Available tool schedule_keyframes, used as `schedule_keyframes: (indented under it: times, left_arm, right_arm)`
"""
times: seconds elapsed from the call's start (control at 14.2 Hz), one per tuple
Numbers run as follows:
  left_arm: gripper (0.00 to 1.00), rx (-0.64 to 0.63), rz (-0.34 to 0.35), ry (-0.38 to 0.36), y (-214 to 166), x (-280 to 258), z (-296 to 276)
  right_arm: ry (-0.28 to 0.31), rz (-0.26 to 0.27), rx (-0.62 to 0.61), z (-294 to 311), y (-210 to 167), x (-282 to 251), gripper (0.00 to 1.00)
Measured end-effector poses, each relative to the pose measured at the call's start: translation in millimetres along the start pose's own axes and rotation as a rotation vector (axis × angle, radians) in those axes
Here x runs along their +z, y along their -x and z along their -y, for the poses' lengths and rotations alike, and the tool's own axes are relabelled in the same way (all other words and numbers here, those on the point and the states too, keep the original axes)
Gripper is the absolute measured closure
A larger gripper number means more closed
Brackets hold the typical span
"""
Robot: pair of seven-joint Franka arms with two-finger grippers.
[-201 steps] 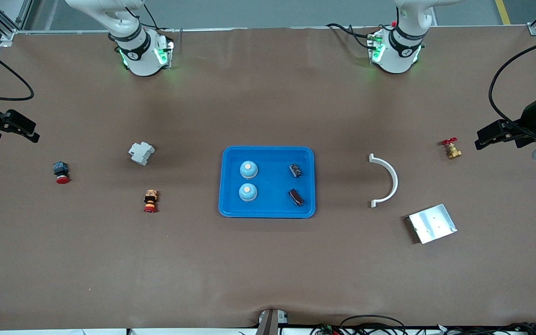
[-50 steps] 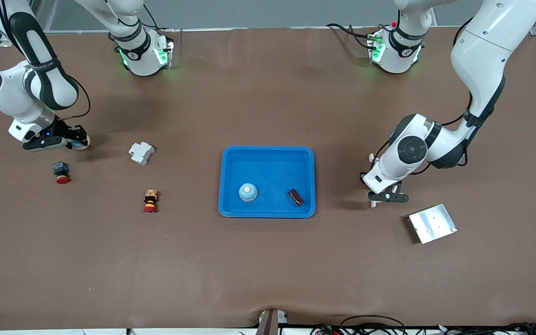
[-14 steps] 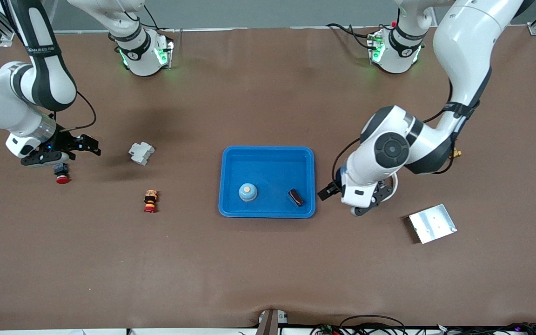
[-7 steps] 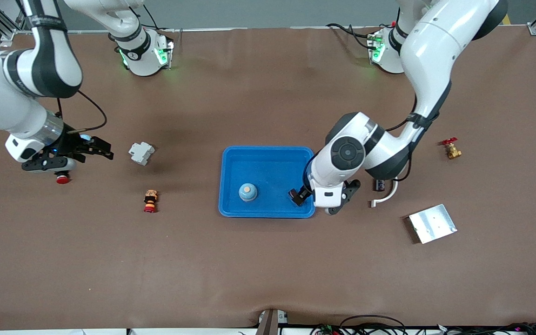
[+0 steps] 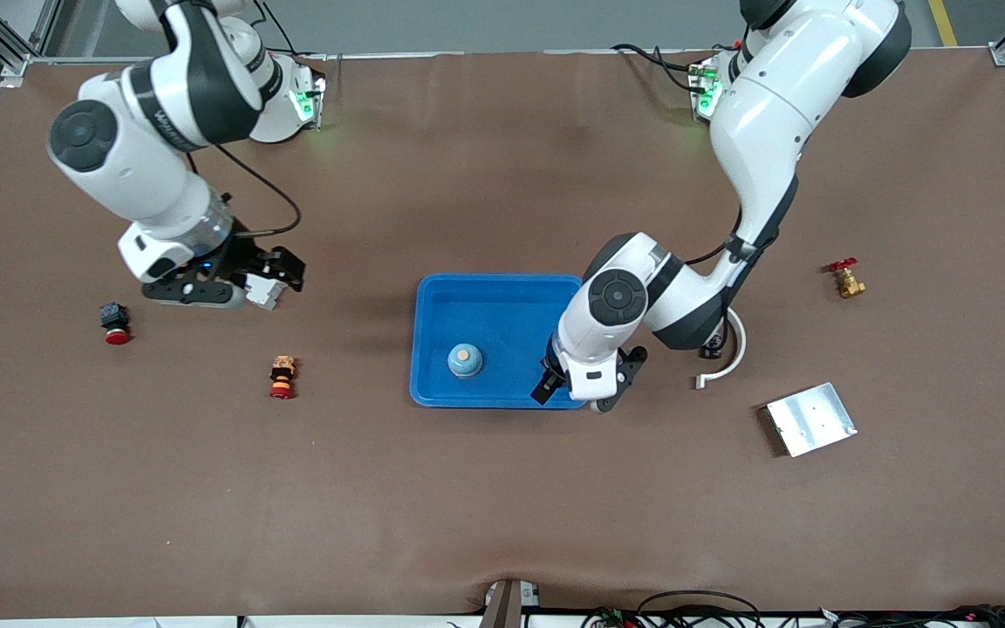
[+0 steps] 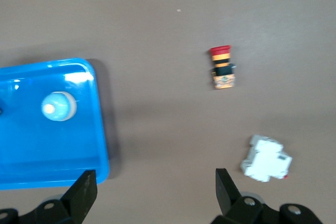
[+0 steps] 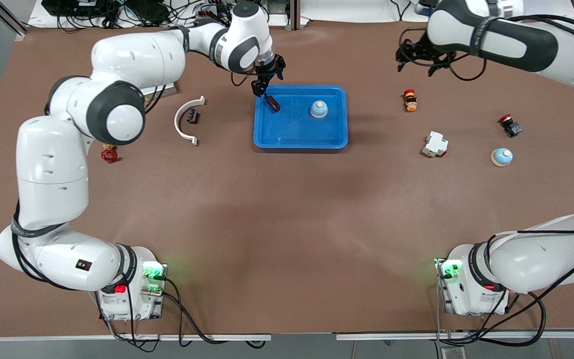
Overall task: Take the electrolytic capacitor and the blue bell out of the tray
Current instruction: 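Move the left gripper and the right gripper back over the blue tray, then grasp the second capacitor with the left gripper while the right gripper grasps the bell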
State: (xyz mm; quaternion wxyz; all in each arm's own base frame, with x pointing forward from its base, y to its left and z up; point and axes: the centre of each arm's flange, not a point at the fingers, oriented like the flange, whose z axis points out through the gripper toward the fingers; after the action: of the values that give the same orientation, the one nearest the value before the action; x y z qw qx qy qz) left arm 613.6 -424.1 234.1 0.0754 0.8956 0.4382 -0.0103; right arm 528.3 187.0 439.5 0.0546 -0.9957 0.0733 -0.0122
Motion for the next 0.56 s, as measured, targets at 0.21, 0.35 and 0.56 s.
schedule_keyframes:
  times: [0.21, 0.35, 0.56]
  left_arm:
    - [0.0, -0.001, -0.002, -0.003, 0, 13, 1]
    - [0.0, -0.003, 0.0, -0.01, -1, 18, 2]
    - [0.0, -0.005, 0.006, -0.029, -2, 34, 7]
  right_arm:
    - [-0.001, -0.006, 0.064, 57, -6, 11, 0.0]
    - [0.006, -0.002, 0.091, 97, -10, 37, 0.0]
    - [0.01, -0.016, 0.117, 134, -22, 87, 0.0]
